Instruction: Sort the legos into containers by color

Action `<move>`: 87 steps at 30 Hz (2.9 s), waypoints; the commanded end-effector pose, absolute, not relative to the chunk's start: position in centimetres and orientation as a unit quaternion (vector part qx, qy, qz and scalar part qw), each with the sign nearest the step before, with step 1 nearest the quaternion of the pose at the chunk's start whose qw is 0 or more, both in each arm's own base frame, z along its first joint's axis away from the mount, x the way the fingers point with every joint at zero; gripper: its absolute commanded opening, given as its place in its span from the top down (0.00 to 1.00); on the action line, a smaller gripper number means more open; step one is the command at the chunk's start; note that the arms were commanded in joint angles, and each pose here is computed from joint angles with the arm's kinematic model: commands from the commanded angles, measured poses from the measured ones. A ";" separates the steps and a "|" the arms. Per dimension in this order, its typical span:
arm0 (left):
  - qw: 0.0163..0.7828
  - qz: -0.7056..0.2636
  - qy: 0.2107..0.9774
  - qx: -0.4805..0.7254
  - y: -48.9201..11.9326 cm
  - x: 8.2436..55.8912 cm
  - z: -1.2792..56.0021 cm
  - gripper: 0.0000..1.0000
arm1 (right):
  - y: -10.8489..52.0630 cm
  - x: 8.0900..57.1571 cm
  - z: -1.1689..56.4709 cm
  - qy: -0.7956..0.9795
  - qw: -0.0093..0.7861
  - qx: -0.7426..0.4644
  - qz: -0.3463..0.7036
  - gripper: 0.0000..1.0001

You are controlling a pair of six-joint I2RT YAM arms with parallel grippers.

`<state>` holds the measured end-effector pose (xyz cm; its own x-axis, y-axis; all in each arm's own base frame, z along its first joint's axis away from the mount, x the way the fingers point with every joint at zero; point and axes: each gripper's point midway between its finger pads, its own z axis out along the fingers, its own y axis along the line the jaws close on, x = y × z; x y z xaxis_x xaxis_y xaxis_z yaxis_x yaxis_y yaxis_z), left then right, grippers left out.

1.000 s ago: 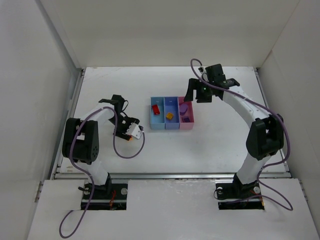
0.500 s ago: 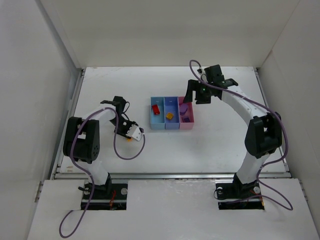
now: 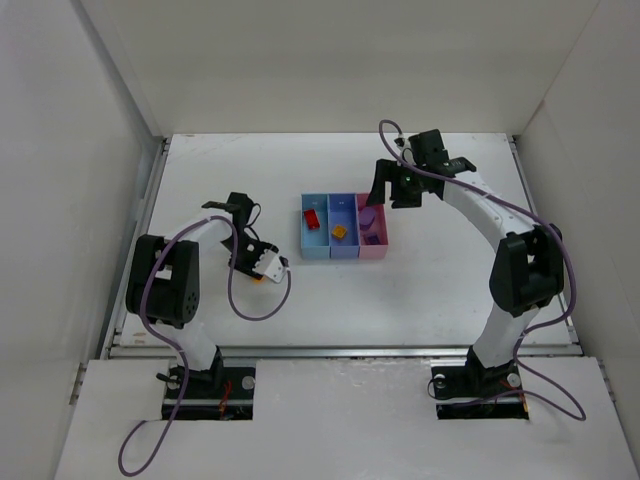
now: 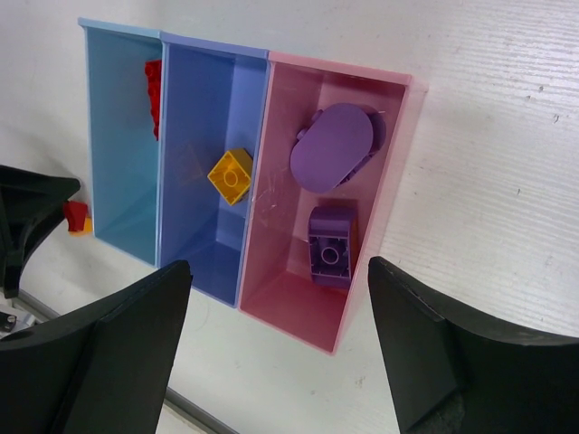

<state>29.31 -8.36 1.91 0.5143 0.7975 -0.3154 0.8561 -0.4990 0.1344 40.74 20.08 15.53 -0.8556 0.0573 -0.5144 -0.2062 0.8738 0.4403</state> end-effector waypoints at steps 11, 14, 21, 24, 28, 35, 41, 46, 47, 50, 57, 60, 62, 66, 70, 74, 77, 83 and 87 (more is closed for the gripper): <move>0.168 -0.066 0.045 0.983 -12.0 28.8 2.1 0.79 | 20.4 42.1 17.3 0.918 0.294 -0.042 0.262 0.16; 0.163 -0.062 0.046 0.984 -12.0 28.8 2.3 1.00 | 20.4 42.1 17.3 0.918 0.294 -0.042 0.262 0.16; 0.172 -0.064 0.085 0.979 -11.9 28.1 3.1 1.00 | 20.5 41.8 17.0 0.919 0.288 -0.038 0.266 0.16; 0.172 -0.066 0.100 0.978 -11.7 27.8 2.8 0.99 | 20.5 41.8 17.0 0.919 0.288 -0.038 0.266 0.16; 0.183 -0.040 0.162 0.969 -11.5 29.9 4.4 0.65 | 20.5 41.8 17.5 0.917 0.292 -0.039 0.267 0.16; 0.218 -0.032 0.220 0.950 -11.1 30.7 10.0 0.00 | 20.6 41.6 17.4 0.915 0.294 -0.042 0.272 0.16; 0.206 -0.084 0.278 0.934 -10.3 24.9 9.7 0.00 | 20.8 40.9 17.6 0.915 0.294 -0.046 0.274 0.16; 0.217 -0.078 0.341 0.911 -10.3 21.9 8.3 0.00 | 20.6 39.3 16.9 0.917 0.288 -0.043 0.271 0.16; 0.228 -0.066 0.350 0.906 -10.6 22.4 8.1 0.00 | 20.5 39.1 17.1 0.916 0.293 -0.044 0.272 0.16; 0.229 -0.070 0.404 0.883 -10.8 22.0 6.6 0.00 | 20.4 38.6 16.5 0.918 0.287 -0.039 0.272 0.16; 0.223 -0.115 0.556 0.793 -12.1 22.3 4.2 0.00 | 20.6 38.4 17.3 0.915 0.296 -0.043 0.272 0.16; 0.208 -0.114 0.581 0.779 -11.7 22.4 3.2 0.00 | 20.7 38.9 18.2 0.910 0.306 -0.045 0.275 0.16; 0.213 -0.106 0.587 0.774 -11.7 22.8 3.0 0.00 | 20.9 39.3 17.9 0.911 0.303 -0.045 0.275 0.16; 0.226 -0.106 0.592 0.767 -11.5 21.8 2.6 0.00 | 21.1 39.9 18.7 0.908 0.311 -0.046 0.277 0.16; 0.225 -0.087 0.604 0.760 -10.6 21.1 2.2 0.02 | 21.2 40.3 19.1 0.906 0.315 -0.047 0.278 0.16; 0.253 -0.068 0.608 0.749 -10.6 21.7 2.6 0.12 | 21.3 40.2 19.1 0.906 0.313 -0.049 0.282 0.16; 0.260 -0.062 0.617 0.740 -10.6 22.0 2.9 0.38 | 21.7 40.0 19.1 0.906 0.310 -0.049 0.284 0.16; 0.239 -0.079 0.642 0.724 -10.6 21.7 1.8 0.59 | 21.7 40.0 19.1 0.906 0.310 -0.049 0.284 0.16; 0.242 -0.086 0.645 0.719 -11.2 22.3 2.2 0.58 | 21.7 39.8 18.8 0.907 0.306 -0.048 0.283 0.16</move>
<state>22.48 -10.63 2.03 0.1845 0.8922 -0.4122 0.9605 -0.0749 0.2678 38.82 20.90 16.75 -0.8423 0.0736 -0.5339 -0.2257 0.8515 0.4734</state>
